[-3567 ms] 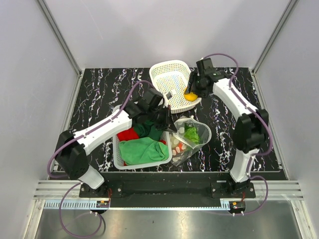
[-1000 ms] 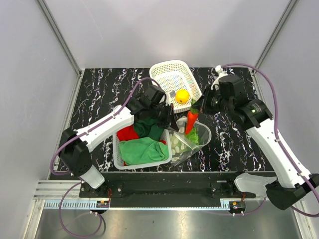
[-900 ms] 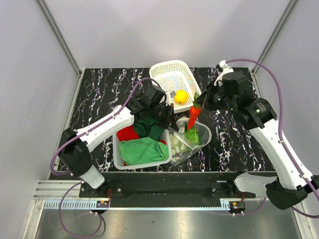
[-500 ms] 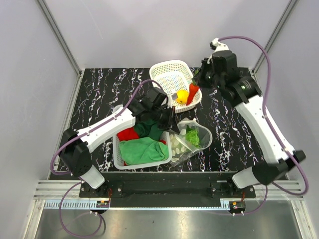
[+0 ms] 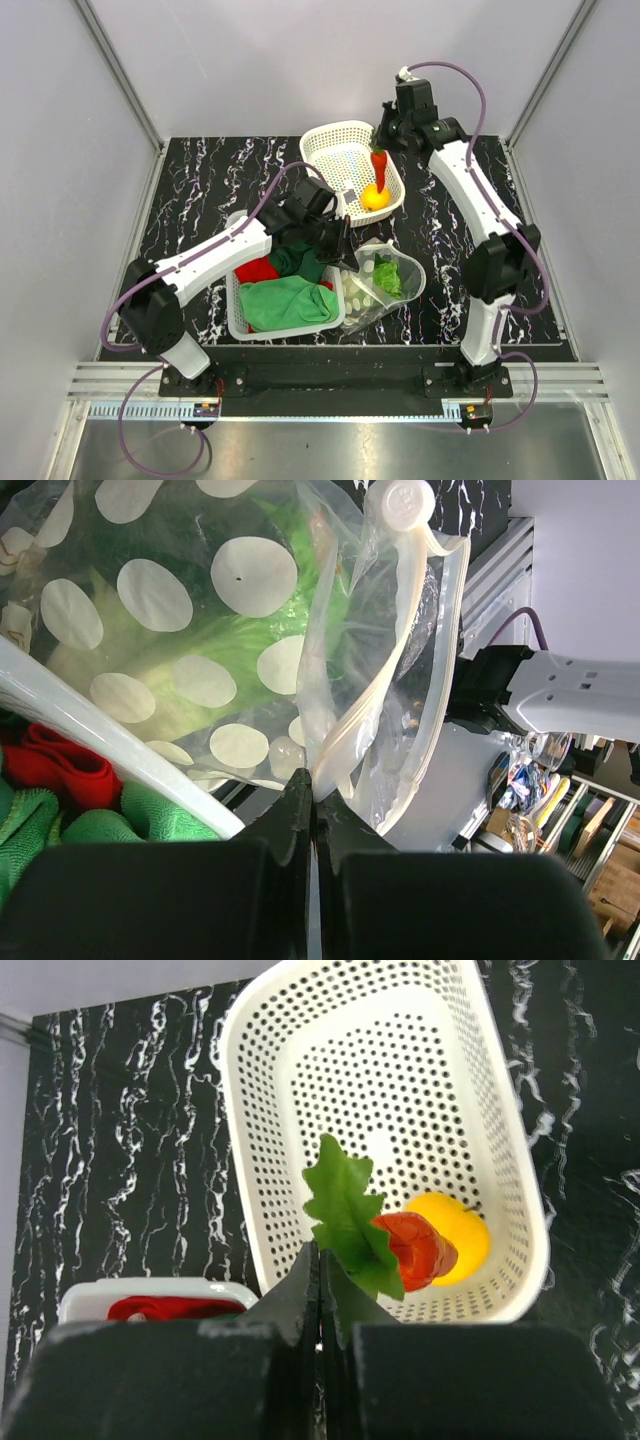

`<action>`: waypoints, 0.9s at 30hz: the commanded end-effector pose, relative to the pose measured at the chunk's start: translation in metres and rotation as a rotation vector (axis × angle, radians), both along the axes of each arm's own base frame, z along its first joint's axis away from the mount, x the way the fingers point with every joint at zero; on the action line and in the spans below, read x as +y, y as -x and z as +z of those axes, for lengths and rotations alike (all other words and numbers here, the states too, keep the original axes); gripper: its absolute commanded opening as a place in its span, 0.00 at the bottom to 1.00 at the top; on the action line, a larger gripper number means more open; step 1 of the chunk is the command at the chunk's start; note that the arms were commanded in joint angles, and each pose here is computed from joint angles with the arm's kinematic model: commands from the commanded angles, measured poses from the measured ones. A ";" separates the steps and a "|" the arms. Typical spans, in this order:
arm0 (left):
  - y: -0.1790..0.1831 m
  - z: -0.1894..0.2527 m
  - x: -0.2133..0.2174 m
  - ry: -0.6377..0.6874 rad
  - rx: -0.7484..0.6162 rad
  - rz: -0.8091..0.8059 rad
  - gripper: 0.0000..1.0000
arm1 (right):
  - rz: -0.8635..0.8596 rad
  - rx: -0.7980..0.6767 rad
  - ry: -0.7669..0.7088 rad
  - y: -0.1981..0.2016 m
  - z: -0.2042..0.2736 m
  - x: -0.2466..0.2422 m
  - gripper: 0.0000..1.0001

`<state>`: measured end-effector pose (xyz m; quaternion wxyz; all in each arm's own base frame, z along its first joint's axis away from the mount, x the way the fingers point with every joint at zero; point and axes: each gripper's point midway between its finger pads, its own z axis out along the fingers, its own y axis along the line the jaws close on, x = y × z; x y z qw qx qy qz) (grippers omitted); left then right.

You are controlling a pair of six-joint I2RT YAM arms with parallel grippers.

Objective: Open the zip-top bag and remove the fake food

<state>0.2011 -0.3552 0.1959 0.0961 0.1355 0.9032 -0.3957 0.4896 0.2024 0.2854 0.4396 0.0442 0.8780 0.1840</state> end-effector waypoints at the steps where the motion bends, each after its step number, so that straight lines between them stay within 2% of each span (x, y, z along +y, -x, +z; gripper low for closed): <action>1: 0.003 0.019 -0.001 0.048 -0.045 -0.017 0.00 | 0.081 -0.092 -0.063 -0.029 0.022 0.025 0.00; 2: 0.002 0.019 -0.002 0.047 -0.045 -0.015 0.00 | 0.086 -0.063 -0.067 -0.038 0.005 0.031 0.00; 5: 0.001 0.021 -0.003 0.052 -0.042 -0.012 0.00 | 0.104 -0.073 -0.103 -0.058 0.005 0.044 0.00; 6: 0.002 0.022 -0.004 0.054 -0.041 -0.015 0.00 | 0.110 -0.072 -0.109 -0.062 0.003 0.047 0.05; 7: 0.000 0.024 -0.005 0.059 -0.048 -0.012 0.00 | 0.121 -0.065 -0.119 -0.066 0.001 0.050 0.37; 8: 0.001 0.025 -0.005 0.058 -0.047 -0.012 0.00 | 0.106 -0.048 -0.137 -0.073 0.001 0.053 0.50; 13: 0.001 0.027 -0.006 0.060 -0.053 -0.011 0.00 | 0.115 -0.023 -0.206 -0.073 0.013 0.056 0.71; 15: 0.002 0.025 -0.005 0.057 -0.048 -0.010 0.00 | 0.097 0.004 -0.197 -0.067 0.010 0.052 0.76; 16: 0.002 0.027 -0.006 0.061 -0.049 -0.010 0.00 | 0.091 -0.009 -0.205 -0.058 0.027 0.048 0.79; 18: 0.000 0.027 -0.007 0.064 -0.053 -0.009 0.00 | 0.083 0.067 -0.191 -0.043 0.010 0.044 0.80; 19: 0.000 0.027 -0.008 0.065 -0.053 -0.010 0.00 | 0.076 0.074 -0.205 -0.028 0.024 0.040 0.80; 21: 0.000 0.028 -0.008 0.067 -0.055 -0.012 0.00 | 0.074 0.177 -0.193 -0.006 0.002 0.036 0.82; 22: 0.000 0.027 -0.008 0.066 -0.054 -0.012 0.00 | 0.075 0.185 -0.201 0.013 0.015 0.031 0.82; 24: 0.001 0.027 -0.008 0.069 -0.053 -0.011 0.00 | 0.085 0.272 -0.192 0.040 -0.007 0.028 0.82; 25: 0.000 0.028 -0.008 0.070 -0.056 -0.010 0.00 | 0.094 0.224 -0.211 0.056 0.017 0.024 0.82; 26: 0.000 0.027 -0.009 0.071 -0.054 -0.009 0.00 | 0.096 0.286 -0.196 0.072 -0.007 0.021 0.81; 27: 0.000 0.026 -0.008 0.070 -0.052 -0.008 0.00 | 0.113 0.289 -0.207 0.085 -0.007 0.020 0.76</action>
